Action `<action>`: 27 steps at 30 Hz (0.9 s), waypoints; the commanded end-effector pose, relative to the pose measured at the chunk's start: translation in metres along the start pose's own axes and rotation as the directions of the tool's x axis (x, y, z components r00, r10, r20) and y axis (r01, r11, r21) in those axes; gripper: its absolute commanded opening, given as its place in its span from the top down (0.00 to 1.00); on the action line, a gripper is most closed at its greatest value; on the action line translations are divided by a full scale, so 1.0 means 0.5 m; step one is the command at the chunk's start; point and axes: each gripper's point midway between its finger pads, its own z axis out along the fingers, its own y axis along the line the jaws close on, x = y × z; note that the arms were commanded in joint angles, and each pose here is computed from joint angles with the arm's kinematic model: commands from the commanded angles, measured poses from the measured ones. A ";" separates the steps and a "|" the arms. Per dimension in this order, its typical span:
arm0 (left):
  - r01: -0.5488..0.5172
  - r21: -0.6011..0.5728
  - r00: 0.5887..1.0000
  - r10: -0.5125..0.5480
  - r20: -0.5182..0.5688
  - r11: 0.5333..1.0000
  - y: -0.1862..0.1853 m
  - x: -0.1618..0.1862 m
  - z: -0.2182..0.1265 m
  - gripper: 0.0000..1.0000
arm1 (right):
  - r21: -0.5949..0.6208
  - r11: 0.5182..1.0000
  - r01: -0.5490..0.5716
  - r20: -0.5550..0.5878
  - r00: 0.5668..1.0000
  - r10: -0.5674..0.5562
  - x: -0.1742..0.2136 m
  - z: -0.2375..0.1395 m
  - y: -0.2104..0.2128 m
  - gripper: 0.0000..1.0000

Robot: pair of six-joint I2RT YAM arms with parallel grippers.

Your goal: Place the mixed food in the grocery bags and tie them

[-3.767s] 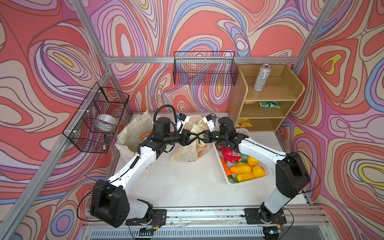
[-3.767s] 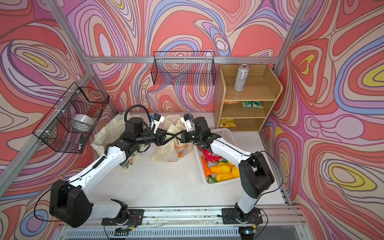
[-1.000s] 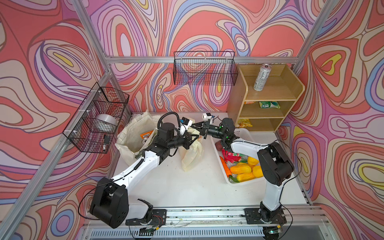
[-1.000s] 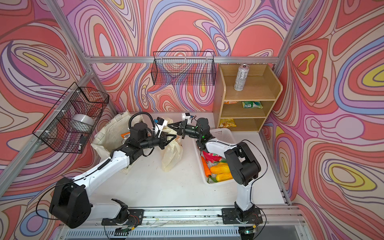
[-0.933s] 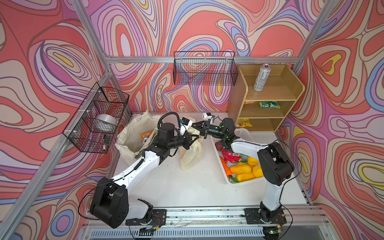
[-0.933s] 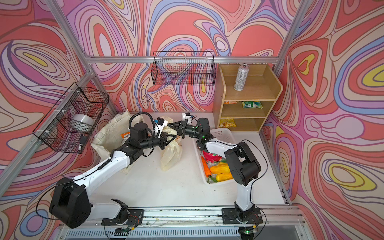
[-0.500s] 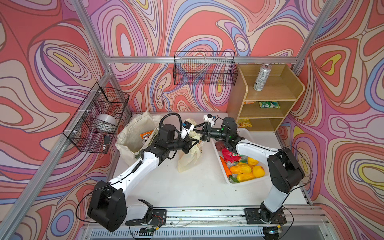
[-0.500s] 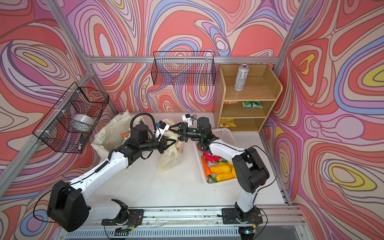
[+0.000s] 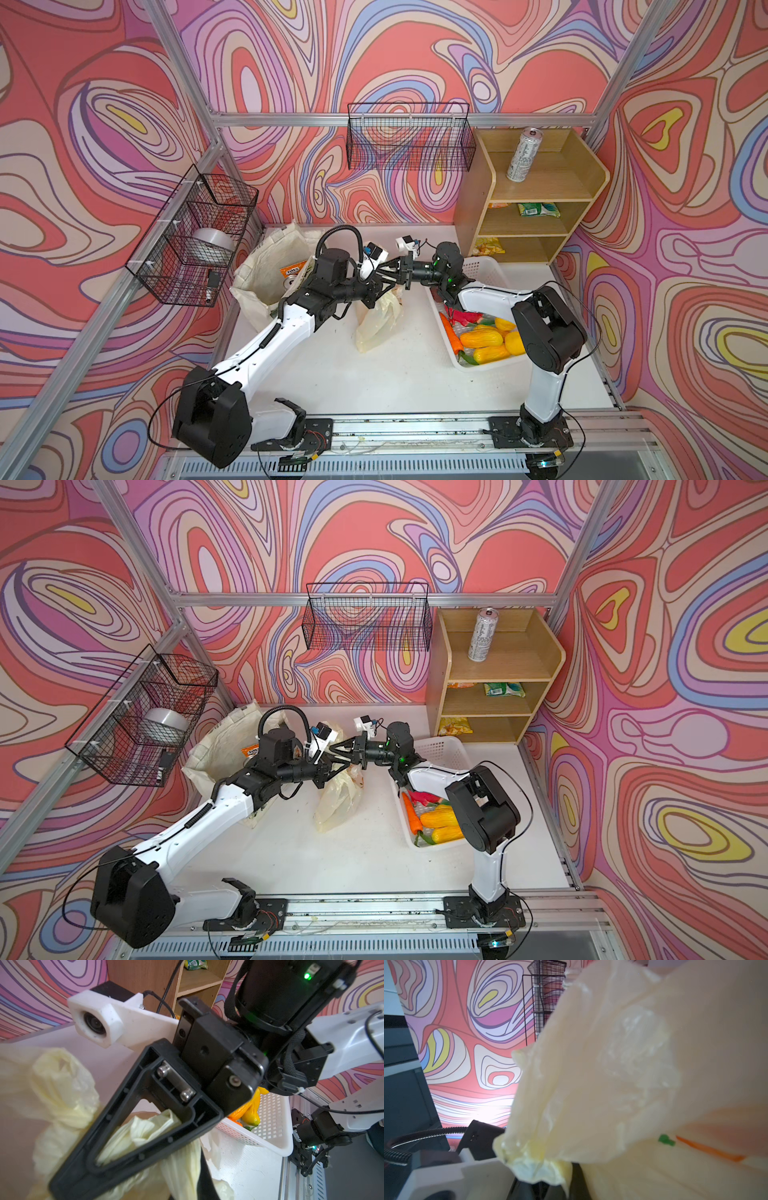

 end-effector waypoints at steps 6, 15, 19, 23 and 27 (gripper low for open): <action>0.056 -0.017 0.998 -0.056 -0.016 0.998 -0.005 0.079 -0.016 1.00 | -0.283 0.933 0.221 0.069 0.975 -0.210 -0.002 -0.054 0.147 1.00; 0.080 -0.007 0.997 -0.080 -0.021 0.997 -0.005 0.093 -0.012 1.00 | -0.314 0.919 0.239 0.086 0.971 -0.223 -0.002 -0.063 0.144 0.86; 0.082 0.008 0.996 -0.081 -0.033 0.997 -0.008 0.093 -0.008 1.00 | -0.315 0.920 0.234 0.082 0.972 -0.219 -0.006 -0.059 0.141 0.74; 0.085 0.011 0.996 -0.084 -0.040 0.996 -0.008 0.093 -0.005 1.00 | -0.314 0.922 0.226 0.079 0.974 -0.212 -0.009 -0.056 0.136 0.81; 0.085 0.015 0.995 -0.084 -0.044 0.996 -0.009 0.093 -0.004 1.00 | -0.313 0.922 0.225 0.081 0.974 -0.211 -0.010 -0.057 0.133 0.90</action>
